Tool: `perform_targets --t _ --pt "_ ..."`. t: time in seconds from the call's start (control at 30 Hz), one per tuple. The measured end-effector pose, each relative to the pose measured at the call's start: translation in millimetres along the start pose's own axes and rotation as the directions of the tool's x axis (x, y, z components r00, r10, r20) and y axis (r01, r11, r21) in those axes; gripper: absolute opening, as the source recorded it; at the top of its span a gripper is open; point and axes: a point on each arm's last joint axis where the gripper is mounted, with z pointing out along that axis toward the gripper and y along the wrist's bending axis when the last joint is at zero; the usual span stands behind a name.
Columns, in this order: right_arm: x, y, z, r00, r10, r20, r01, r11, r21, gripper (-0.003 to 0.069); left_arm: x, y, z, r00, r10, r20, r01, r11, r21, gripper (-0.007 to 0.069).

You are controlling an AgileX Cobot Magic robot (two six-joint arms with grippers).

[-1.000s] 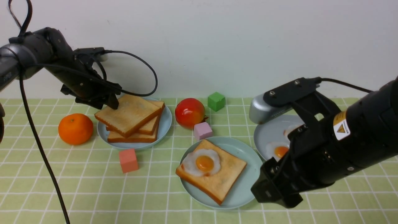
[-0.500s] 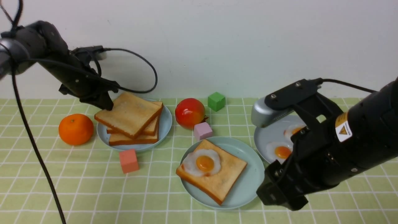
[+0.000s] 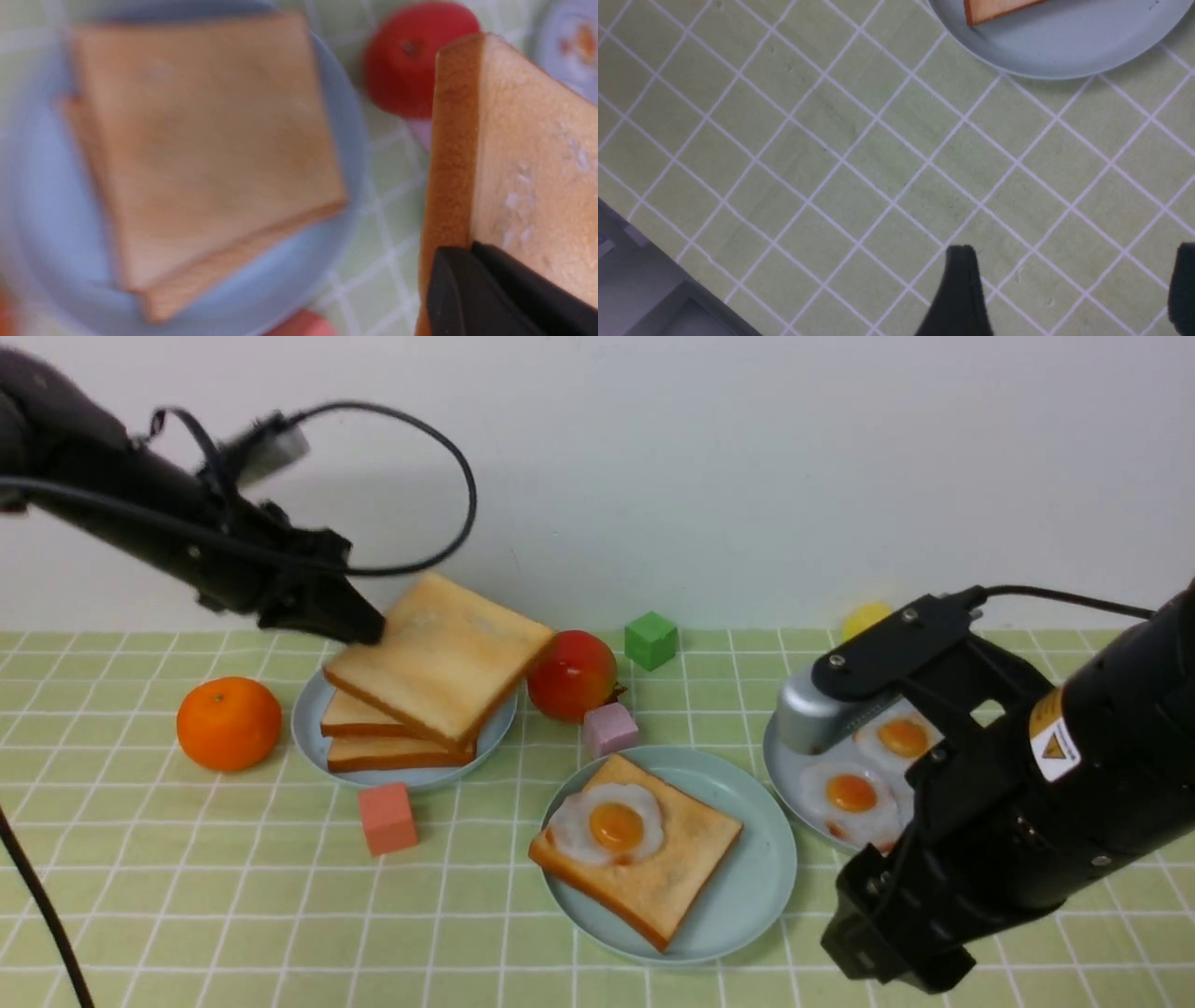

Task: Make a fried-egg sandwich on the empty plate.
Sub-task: Use the left arm to place a slice of bread on the fried egg in the middle

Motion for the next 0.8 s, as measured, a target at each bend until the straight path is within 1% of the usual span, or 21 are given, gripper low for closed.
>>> perform_targets --t 0.1,0.17,0.23,0.37,0.5,0.67,0.73,0.8 --pt "-1 -2 -6 1.0 -0.02 0.017 0.02 0.999 0.032 0.0564 19 -9 26 0.999 -0.026 -0.047 0.031 0.995 0.091 -0.0011" --pt "-3 -4 -10 0.999 -0.034 0.03 0.032 0.998 0.054 0.0564 26 -18 39 0.998 -0.017 -0.064 0.026 0.991 0.128 -0.0011" --pt "-7 -5 -16 0.998 -0.044 0.051 0.04 0.996 0.075 0.0564 33 -29 54 0.996 0.005 -0.085 0.008 0.99 0.142 -0.0011" --pt "-13 -5 -25 0.996 -0.036 0.087 0.028 0.996 0.088 0.0564 37 -49 76 0.995 0.048 -0.091 -0.037 0.993 0.113 -0.0011" --pt "-13 -6 -27 0.996 -0.034 0.081 0.026 0.995 0.091 0.0564 36 -66 92 0.996 0.059 -0.071 -0.054 0.996 0.068 -0.0011" --pt "-10 -7 -27 0.998 -0.038 0.053 0.032 0.994 0.104 0.0564 38 -76 100 0.996 0.057 -0.074 -0.053 0.997 0.052 -0.0011" --pt "-10 -9 -27 0.998 -0.045 0.042 0.04 0.992 0.122 0.0557 39 -76 101 0.996 0.047 -0.081 -0.043 0.998 0.048 -0.0007" --pt "-9 -11 -28 0.998 -0.045 0.04 0.038 0.989 0.145 0.0535 39 -75 101 0.996 0.031 -0.089 -0.028 0.999 0.037 0.0"
